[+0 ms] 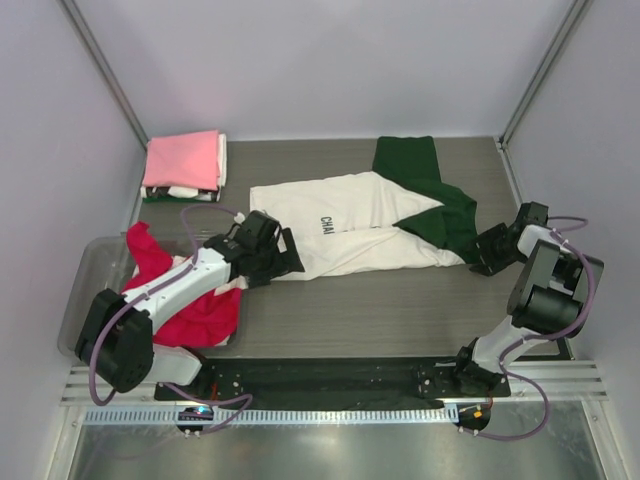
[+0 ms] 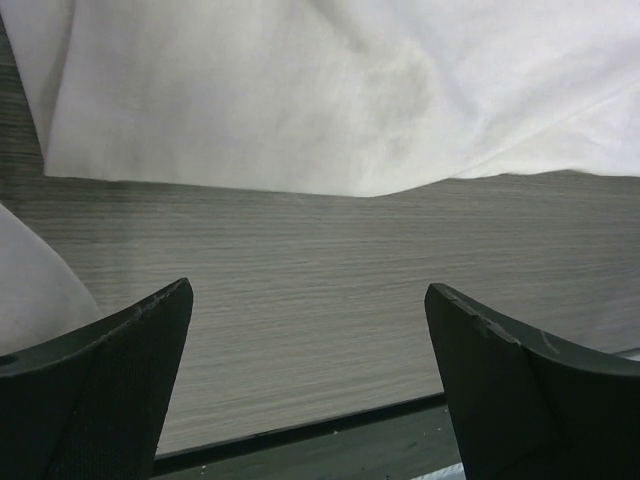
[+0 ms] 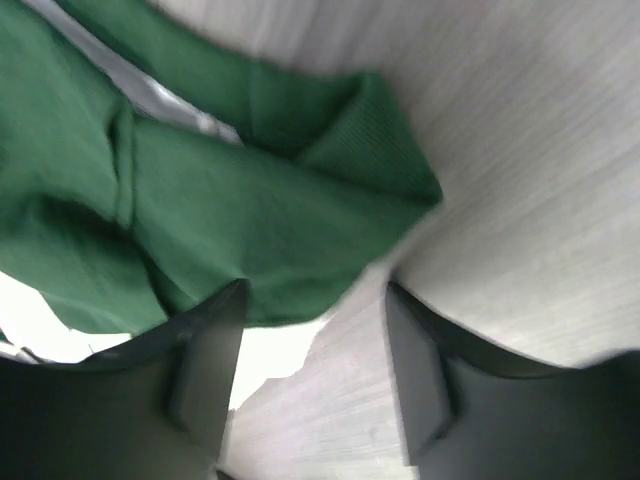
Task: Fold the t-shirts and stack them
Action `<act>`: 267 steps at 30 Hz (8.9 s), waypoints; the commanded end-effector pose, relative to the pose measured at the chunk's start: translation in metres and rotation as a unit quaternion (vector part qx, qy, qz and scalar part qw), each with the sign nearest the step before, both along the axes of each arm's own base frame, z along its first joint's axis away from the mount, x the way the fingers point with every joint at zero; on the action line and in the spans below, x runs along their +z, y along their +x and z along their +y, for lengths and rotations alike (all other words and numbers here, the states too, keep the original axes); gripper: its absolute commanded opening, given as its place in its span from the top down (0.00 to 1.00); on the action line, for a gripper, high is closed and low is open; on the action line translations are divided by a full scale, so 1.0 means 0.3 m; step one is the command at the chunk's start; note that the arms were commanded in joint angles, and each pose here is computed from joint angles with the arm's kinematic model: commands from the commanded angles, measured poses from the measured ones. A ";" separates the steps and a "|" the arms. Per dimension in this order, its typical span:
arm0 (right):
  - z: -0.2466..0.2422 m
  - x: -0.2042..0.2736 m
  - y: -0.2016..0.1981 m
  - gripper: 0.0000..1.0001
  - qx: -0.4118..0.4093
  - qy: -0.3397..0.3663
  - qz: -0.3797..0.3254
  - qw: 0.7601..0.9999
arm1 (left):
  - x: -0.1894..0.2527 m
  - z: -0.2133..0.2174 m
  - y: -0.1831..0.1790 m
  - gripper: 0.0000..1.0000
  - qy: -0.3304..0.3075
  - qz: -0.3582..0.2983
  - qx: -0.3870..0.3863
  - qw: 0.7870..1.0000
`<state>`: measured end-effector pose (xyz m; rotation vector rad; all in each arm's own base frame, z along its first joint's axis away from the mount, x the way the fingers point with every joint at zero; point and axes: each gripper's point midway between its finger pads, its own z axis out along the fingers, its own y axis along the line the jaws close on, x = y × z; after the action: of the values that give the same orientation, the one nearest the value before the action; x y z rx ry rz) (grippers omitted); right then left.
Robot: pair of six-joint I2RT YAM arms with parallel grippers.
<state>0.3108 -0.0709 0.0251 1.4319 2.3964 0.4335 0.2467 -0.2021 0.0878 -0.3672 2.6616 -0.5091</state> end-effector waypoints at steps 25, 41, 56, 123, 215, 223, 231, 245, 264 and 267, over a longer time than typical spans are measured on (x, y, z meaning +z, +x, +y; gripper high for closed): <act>-0.269 -0.010 -0.125 0.99 -0.139 -0.087 0.004 0.986 | -0.135 0.077 0.062 0.16 0.077 -0.022 0.078 0.994; -0.247 -0.031 -0.113 0.99 -0.130 -0.067 -0.001 0.989 | -0.189 0.048 0.191 1.00 0.143 -0.017 0.061 0.988; -0.250 -0.033 -0.133 0.99 -0.140 -0.071 0.010 0.988 | 0.010 0.263 0.003 0.06 0.118 -0.064 0.174 0.976; -0.187 -0.070 -0.096 0.99 -0.098 -0.034 0.000 0.995 | -0.167 0.038 -0.116 0.20 0.136 0.025 0.047 0.989; 0.284 0.514 0.282 0.11 0.134 -0.051 -0.220 0.965 | 0.385 0.134 0.053 0.12 0.024 -0.214 0.086 0.973; 0.437 0.259 0.460 0.15 0.230 -0.015 -0.138 0.963 | 0.181 0.081 0.242 0.12 0.024 -0.149 0.064 0.987; 0.356 0.037 0.517 0.16 0.232 -0.043 -0.081 0.968 | -0.025 -0.027 0.375 0.15 0.039 -0.086 0.018 0.995; 0.065 -0.016 0.557 0.16 0.170 -0.088 -0.047 0.980 | -0.187 -0.193 0.485 0.22 -0.016 -0.029 -0.005 0.999; 0.158 0.456 1.064 0.12 0.215 -0.165 -0.262 0.926 | 0.208 0.086 0.287 0.12 0.098 -0.135 -0.051 0.985; 0.146 0.433 1.161 0.12 0.213 -0.189 -0.293 0.913 | 0.176 0.130 0.212 0.12 0.104 -0.130 -0.050 0.985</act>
<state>0.6379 -0.0170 0.1690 0.5352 2.1460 0.4538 0.3350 -0.1868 0.1655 -0.1268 2.3830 -0.3878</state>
